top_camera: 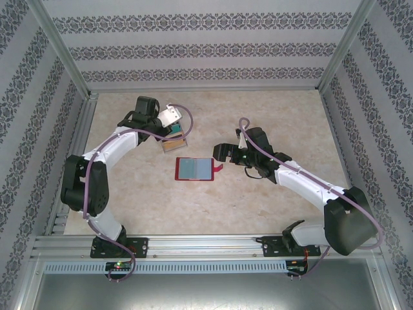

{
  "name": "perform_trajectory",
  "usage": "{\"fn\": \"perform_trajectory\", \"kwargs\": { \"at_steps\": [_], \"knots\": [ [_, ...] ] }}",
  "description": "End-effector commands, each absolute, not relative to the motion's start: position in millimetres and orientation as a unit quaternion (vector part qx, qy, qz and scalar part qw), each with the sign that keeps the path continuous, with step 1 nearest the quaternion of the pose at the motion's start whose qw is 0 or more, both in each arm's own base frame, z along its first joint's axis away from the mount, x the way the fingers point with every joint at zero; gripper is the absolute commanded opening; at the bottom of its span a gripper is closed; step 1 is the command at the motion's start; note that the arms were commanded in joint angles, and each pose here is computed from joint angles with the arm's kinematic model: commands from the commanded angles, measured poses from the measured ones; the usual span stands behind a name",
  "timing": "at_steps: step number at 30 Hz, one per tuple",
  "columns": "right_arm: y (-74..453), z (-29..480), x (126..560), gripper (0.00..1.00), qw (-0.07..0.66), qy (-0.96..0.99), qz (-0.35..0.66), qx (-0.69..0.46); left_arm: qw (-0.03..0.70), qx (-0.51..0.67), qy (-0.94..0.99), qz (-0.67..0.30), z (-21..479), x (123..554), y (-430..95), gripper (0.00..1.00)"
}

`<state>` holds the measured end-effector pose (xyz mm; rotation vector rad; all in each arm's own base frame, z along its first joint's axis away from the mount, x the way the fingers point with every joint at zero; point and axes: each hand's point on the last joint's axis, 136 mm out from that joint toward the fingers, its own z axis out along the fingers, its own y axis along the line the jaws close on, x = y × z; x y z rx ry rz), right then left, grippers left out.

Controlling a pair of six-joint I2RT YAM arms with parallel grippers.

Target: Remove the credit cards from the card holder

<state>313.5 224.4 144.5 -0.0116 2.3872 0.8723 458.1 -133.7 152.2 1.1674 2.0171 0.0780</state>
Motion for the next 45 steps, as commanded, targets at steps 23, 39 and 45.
{"fn": "perform_trajectory", "kwargs": {
  "at_steps": [23,39,45],
  "knots": [
    [228.2,147.5,323.6,0.98,0.291,0.897,0.332,0.002,0.372,0.48,0.791,0.074,140.8,484.3,-119.4,0.0],
    [229.8,143.5,323.2,0.98,0.282,0.899,0.334,0.006,0.35,0.485,0.798,0.074,118.3,489.7,-116.5,0.02],
    [231.2,143.8,324.8,0.98,0.28,0.899,0.336,0.007,0.347,0.483,0.8,0.079,116.4,491.7,-114.8,0.24]
  ]
}}
